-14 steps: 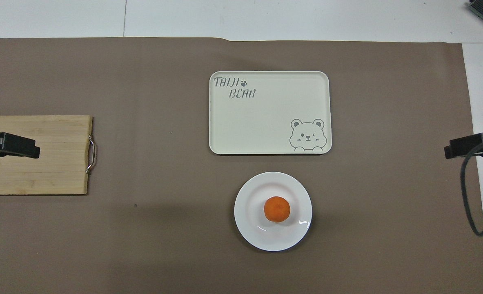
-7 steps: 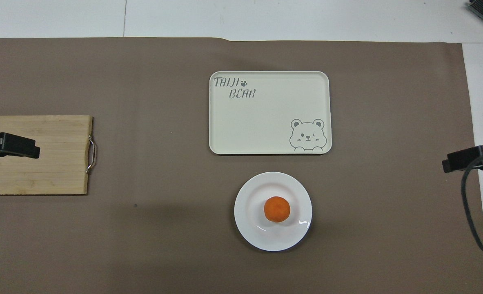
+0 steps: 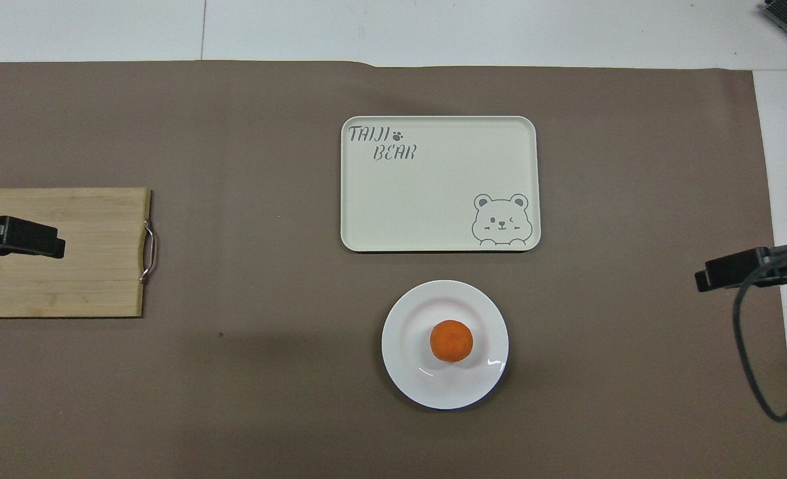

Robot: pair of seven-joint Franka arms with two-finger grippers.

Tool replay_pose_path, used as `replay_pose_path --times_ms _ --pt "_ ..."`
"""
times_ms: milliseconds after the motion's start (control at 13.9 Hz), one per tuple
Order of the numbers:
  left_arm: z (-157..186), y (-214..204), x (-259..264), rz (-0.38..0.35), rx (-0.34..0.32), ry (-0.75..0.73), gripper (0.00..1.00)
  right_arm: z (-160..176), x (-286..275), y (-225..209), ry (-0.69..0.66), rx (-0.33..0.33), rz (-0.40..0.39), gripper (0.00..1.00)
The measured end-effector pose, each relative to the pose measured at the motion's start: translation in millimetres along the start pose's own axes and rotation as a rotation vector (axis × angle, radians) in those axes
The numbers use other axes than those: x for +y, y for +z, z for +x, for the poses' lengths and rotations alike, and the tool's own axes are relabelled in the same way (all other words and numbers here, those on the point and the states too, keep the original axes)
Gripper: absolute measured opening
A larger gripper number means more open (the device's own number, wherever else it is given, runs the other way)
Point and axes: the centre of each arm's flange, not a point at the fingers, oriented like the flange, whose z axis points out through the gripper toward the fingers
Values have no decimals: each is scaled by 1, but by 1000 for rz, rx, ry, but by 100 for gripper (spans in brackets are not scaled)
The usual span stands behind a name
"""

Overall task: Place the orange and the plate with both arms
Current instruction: 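Reach the right gripper to the white plate rim and grasp it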

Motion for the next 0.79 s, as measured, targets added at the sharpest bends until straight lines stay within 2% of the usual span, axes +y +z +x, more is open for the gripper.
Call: replay_pose_path --times_ms 215,431,646,789 --pt "0 0 0 0 0 0 100 -1 23 72 -50 -23 92 100" --pt "0 0 0 0 0 0 100 -8 36 119 -31 -50 190 100" --pt "0 0 0 0 0 0 100 -1 39 160 -4 -61 287 100" --pt "0 0 0 0 0 0 100 0 43 198 -2 -51 363 100"
